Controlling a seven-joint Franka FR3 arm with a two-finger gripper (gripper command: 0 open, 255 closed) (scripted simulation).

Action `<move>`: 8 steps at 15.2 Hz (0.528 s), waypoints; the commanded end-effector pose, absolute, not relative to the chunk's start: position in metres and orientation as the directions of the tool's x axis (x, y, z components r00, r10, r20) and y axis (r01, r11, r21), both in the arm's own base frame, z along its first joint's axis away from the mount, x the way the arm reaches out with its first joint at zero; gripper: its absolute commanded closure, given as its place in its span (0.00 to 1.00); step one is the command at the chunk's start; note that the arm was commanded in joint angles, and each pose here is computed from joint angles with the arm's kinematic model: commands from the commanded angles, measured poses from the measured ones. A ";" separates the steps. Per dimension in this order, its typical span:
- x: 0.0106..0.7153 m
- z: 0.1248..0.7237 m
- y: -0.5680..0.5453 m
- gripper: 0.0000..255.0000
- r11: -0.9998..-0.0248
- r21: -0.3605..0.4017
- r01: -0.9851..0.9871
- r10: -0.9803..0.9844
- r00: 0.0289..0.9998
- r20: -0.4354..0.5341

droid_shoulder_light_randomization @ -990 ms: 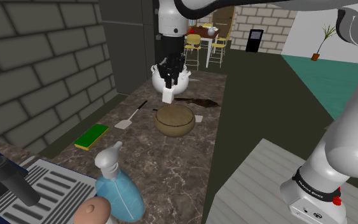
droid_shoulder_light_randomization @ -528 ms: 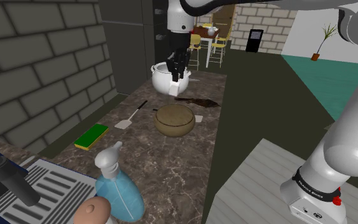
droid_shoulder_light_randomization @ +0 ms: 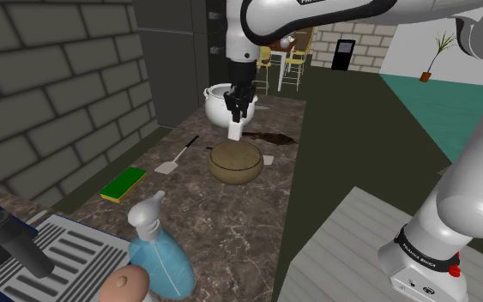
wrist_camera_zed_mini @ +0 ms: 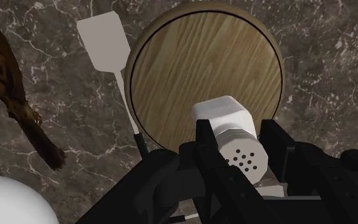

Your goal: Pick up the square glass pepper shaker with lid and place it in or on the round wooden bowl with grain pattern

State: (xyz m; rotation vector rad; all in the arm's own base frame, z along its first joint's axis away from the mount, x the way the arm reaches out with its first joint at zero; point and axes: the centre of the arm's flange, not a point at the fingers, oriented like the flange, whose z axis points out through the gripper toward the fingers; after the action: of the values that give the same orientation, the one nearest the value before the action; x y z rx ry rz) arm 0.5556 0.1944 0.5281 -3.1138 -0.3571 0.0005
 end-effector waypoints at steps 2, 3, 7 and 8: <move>0.556 0.512 0.194 1.00 -0.974 -0.007 0.226 0.226 0.974 0.001; 0.556 0.507 0.194 1.00 -0.974 -0.007 0.226 0.226 0.974 0.001; 0.556 0.486 0.194 1.00 -0.974 -0.007 0.226 0.226 0.974 0.001; 0.556 0.480 0.194 1.00 -0.974 -0.007 0.226 0.226 0.974 0.001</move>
State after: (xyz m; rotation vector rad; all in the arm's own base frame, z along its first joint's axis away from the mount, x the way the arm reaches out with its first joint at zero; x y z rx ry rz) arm 0.5562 0.1943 0.4856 -3.1137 -0.3570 0.0007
